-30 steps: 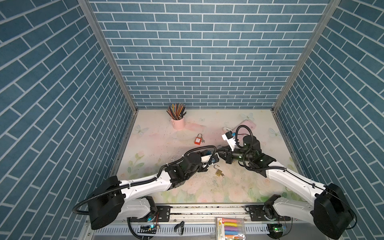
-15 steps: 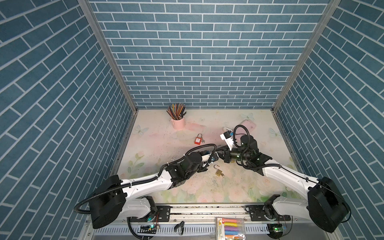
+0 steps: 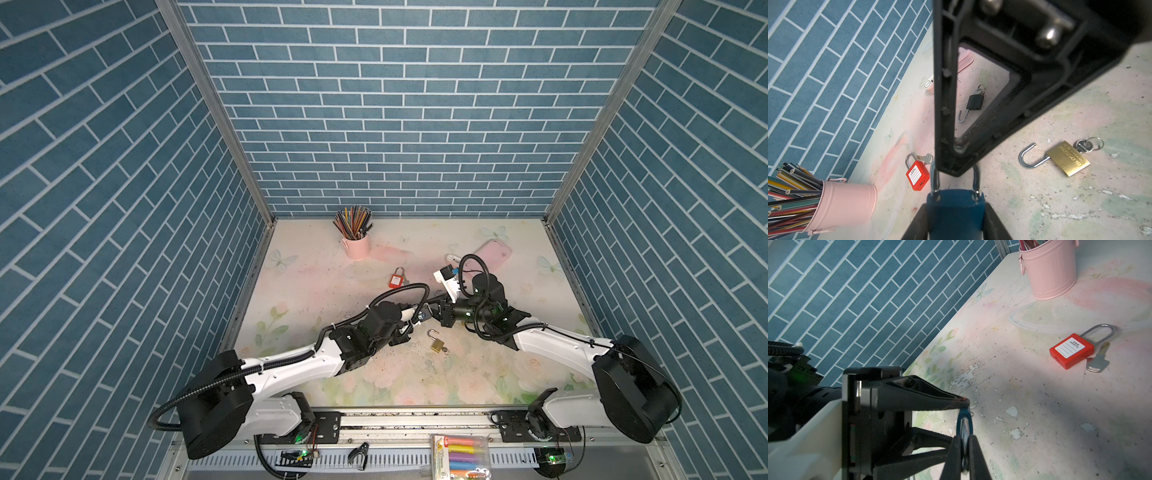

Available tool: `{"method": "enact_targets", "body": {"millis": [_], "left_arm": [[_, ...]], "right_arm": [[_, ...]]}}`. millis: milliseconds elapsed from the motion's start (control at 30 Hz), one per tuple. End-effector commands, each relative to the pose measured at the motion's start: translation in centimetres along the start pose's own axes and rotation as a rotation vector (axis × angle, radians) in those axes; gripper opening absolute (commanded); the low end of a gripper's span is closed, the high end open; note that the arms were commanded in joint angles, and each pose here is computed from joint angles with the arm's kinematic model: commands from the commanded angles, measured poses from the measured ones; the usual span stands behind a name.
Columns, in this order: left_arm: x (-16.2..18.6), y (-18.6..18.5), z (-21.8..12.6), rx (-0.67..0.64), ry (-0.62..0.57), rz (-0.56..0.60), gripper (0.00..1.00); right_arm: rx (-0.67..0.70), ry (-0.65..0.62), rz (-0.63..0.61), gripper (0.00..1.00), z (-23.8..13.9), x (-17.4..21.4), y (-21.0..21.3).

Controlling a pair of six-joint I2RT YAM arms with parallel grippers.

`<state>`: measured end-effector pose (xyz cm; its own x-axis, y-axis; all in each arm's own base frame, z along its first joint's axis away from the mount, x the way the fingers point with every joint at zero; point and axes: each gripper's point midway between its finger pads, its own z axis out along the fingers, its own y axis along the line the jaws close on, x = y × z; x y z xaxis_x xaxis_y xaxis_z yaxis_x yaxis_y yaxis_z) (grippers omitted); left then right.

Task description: Lock with the key

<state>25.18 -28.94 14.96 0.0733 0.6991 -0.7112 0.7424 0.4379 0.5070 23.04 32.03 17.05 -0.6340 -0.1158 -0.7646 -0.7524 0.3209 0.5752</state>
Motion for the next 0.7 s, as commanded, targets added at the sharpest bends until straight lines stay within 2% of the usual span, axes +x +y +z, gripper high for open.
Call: {"method": "enact_targets", "body": {"millis": [0, 667], "left_arm": [[-16.3, 7.3, -6.8, -0.159, -0.614, -0.123, 0.0], [-18.8, 10.7, -9.2, -0.219, -0.741, -0.163, 0.0]], "right_arm": [[-0.058, 0.207, 0.118, 0.0, 1.3, 7.0, 0.8], [-0.071, 0.289, 0.188, 0.0, 2.5, 11.2, -0.2]]}}
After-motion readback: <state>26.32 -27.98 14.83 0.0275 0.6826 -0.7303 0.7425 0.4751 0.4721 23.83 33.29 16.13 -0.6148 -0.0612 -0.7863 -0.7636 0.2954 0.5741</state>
